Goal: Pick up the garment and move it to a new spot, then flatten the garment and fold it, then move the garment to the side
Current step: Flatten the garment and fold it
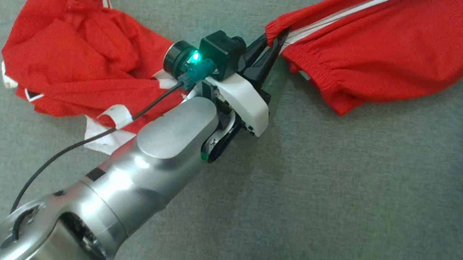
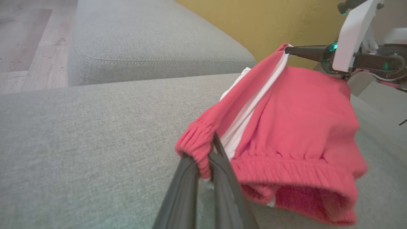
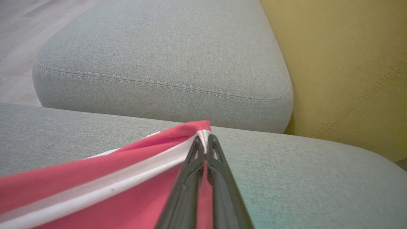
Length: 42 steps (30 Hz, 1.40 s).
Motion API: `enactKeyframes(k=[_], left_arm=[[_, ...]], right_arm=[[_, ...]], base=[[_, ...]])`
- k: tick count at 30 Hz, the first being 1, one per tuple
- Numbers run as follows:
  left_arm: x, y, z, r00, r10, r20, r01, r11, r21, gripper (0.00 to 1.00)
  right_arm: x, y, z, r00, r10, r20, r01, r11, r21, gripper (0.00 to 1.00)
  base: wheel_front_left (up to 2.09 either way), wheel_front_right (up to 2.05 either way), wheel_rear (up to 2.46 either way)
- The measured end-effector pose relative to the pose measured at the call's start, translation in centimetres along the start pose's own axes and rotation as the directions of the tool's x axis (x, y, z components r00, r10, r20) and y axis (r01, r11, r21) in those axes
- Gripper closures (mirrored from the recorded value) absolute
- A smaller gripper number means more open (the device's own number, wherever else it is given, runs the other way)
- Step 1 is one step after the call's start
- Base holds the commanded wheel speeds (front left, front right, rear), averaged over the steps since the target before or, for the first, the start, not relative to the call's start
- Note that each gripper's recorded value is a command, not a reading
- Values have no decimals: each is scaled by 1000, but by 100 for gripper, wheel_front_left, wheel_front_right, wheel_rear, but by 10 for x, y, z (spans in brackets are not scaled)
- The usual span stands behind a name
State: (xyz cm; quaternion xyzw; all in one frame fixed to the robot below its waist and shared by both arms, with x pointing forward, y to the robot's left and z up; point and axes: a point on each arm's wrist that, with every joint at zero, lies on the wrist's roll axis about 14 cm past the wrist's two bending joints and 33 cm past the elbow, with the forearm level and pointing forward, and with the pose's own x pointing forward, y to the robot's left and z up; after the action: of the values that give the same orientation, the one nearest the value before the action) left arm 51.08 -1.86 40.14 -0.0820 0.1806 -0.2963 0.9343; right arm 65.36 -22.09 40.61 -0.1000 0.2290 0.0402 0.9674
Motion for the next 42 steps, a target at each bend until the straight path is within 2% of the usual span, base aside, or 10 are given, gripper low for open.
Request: enactKeyframes(k=[2,3,4,5,6,11,17,27,36,42], left_arm=[[0,3,-5,1000,5,-9,-5,1000,1,100],[0,5,-7,1000,10,-12,-10,1000,-4,100],[0,5,-7,1000,10,-12,-10,1000,-4,100],[0,6,-9,1000,13,-17,-13,1000,-9,65],[-1,7,-11,1000,17,-22,-17,1000,-12,0],[1,4,-10,1000,5,-21,-6,1000,-11,0],[-1,4,4,999,38,20,-38,999,7,0],[-21,11,70,971,130,201,-135,991,10,0],[-69,14,108,906,209,369,-225,974,2,0],[-101,16,99,880,260,397,-277,961,-16,0]], right_arm=[[6,5,-4,1000,10,-7,-10,1000,0,100],[8,8,-5,1000,15,-8,-15,1000,-1,70],[8,8,-5,1000,15,-8,-15,1000,-1,0],[10,10,-8,1000,19,-14,-19,1000,-2,0],[11,11,-9,1000,21,-12,-21,1000,-6,0],[10,5,4,999,9,47,-9,1000,9,0],[-8,-22,35,986,-40,164,41,999,0,0],[-68,-33,99,908,-74,413,28,993,117,0],[-133,-11,80,872,-18,490,-61,988,145,0],[-172,12,31,887,5,461,-104,976,189,0]], base=[[0,0,0],[0,0,0],[0,0,0],[0,0,0],[0,0,0],[0,0,0],[0,0,0],[0,0,0],[0,0,0],[0,0,0]])
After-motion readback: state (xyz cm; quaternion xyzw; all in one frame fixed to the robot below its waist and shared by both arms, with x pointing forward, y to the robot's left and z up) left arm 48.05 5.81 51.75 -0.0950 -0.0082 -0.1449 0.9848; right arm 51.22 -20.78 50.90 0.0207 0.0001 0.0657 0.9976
